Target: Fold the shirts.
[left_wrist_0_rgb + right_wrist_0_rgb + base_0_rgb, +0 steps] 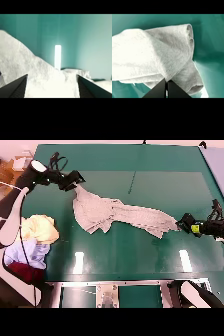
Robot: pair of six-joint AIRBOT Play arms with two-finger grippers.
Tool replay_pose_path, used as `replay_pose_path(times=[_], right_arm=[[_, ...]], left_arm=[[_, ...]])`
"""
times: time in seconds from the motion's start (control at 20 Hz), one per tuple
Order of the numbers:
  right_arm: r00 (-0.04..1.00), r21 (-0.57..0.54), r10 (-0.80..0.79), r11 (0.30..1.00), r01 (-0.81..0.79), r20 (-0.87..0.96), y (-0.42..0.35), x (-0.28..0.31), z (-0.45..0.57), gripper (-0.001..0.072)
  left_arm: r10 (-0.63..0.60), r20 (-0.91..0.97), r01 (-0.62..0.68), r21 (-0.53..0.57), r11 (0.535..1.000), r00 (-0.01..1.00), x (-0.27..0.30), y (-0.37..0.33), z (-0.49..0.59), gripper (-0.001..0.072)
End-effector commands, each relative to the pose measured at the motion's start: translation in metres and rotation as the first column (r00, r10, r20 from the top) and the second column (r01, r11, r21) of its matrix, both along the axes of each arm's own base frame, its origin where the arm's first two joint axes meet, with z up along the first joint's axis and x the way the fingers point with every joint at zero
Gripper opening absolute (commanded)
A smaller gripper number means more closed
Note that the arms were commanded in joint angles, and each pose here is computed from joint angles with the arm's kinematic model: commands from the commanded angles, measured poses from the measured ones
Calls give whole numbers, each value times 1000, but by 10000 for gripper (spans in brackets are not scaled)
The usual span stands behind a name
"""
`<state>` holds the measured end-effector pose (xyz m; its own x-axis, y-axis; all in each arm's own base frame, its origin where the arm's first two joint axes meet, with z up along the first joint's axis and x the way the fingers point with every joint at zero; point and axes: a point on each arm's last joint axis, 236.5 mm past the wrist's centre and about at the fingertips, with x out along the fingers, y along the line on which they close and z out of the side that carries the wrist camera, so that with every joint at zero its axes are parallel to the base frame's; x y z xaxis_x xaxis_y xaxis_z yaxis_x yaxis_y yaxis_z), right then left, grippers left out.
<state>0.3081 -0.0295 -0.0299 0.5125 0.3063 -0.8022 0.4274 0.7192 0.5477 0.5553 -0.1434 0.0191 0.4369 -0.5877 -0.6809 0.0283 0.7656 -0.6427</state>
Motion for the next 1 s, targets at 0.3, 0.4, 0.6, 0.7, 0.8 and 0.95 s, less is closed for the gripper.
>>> replay_pose_path(times=[0.3, 0.4, 0.6, 0.7, 0.8, 0.95], right_arm=[[1000, -31, 7, 999, -7, 5, -6, 2, -10, 10], [1000, -34, 3, 999, -3, 9, -7, 3, -10, 10], [1000, -32, 3, 999, -2, 9, -7, 3, -10, 10], [1000, -31, 2, 1000, -2, 10, -7, 3, -10, 11], [1000, -31, 2, 1000, -2, 9, -7, 3, -10, 11], [1000, -31, 2, 1000, -2, 10, -7, 3, -10, 11]], left_arm=[[-149, -529, 189, 23, 982, 836, -149, 81, -26, 712], [-104, -521, 129, 12, 992, 847, -159, 67, -54, 712], [-101, -519, 110, -14, 994, 849, -180, 29, -115, 712], [-73, -473, 89, 13, 996, 878, -167, 20, -127, 711], [-45, -425, 59, 22, 998, 904, -153, 15, -128, 463], [-37, -362, 36, -10, 999, 932, -137, 6, -121, 26]])
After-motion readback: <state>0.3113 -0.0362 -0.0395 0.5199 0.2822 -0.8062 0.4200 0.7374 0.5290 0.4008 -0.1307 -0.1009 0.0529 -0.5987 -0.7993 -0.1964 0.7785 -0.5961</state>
